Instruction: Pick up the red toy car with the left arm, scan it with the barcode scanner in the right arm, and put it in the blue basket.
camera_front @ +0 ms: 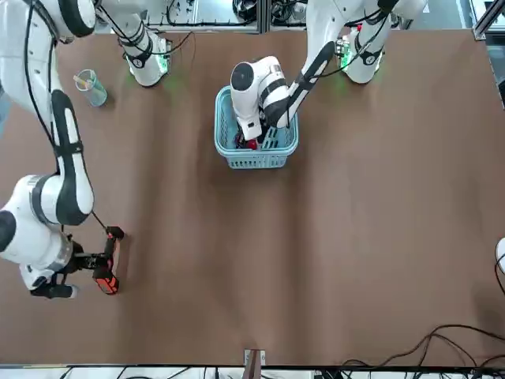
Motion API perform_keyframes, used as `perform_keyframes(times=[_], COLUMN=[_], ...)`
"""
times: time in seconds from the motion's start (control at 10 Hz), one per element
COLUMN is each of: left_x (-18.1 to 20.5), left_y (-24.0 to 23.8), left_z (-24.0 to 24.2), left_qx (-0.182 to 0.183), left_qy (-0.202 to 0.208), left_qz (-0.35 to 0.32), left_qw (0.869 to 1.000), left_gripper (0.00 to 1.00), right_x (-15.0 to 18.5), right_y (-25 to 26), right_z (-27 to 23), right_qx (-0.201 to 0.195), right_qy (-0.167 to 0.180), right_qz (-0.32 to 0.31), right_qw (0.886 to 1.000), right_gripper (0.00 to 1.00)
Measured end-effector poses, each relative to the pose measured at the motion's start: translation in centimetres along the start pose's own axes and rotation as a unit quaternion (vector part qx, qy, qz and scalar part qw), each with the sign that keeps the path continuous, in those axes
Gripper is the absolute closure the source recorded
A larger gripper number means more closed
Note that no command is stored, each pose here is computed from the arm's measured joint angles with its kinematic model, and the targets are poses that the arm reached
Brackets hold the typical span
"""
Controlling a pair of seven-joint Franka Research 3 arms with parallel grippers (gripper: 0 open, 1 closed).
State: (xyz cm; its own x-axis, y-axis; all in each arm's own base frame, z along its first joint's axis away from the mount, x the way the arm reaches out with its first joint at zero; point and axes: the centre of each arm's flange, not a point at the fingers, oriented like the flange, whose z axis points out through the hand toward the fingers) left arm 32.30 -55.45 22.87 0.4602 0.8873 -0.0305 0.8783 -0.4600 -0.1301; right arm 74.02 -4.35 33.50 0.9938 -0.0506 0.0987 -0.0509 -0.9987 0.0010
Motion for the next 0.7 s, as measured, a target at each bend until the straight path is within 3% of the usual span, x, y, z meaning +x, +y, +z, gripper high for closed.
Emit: perform_keyframes(times=[0.2,0.4,0.7], left_x=[-0.1,-0.3,1.1], left_y=[-0.2,-0.3,-1.3], left_z=[-0.8,-4.0,-14.1], left_qx=[0.004,-0.010,-0.051], left_qy=[0.008,0.015,0.036], left_qz=[0.002,0.004,-0.013], left_qw=[1.000,1.000,0.998], left_gripper=[0.33,0.33,0.30], right_x=[-0.4,-2.2,-5.1], right_y=[0.1,0.1,-0.8], right_z=[-5.8,-12.0,-20.3], right_qx=[-0.002,-0.003,-0.003], right_qy=[0.002,-0.020,-0.028], right_qz=[0.001,0.001,-0.005], right_qw=[1.000,1.000,1.000], right_gripper=[0.00,0.00,0.00])
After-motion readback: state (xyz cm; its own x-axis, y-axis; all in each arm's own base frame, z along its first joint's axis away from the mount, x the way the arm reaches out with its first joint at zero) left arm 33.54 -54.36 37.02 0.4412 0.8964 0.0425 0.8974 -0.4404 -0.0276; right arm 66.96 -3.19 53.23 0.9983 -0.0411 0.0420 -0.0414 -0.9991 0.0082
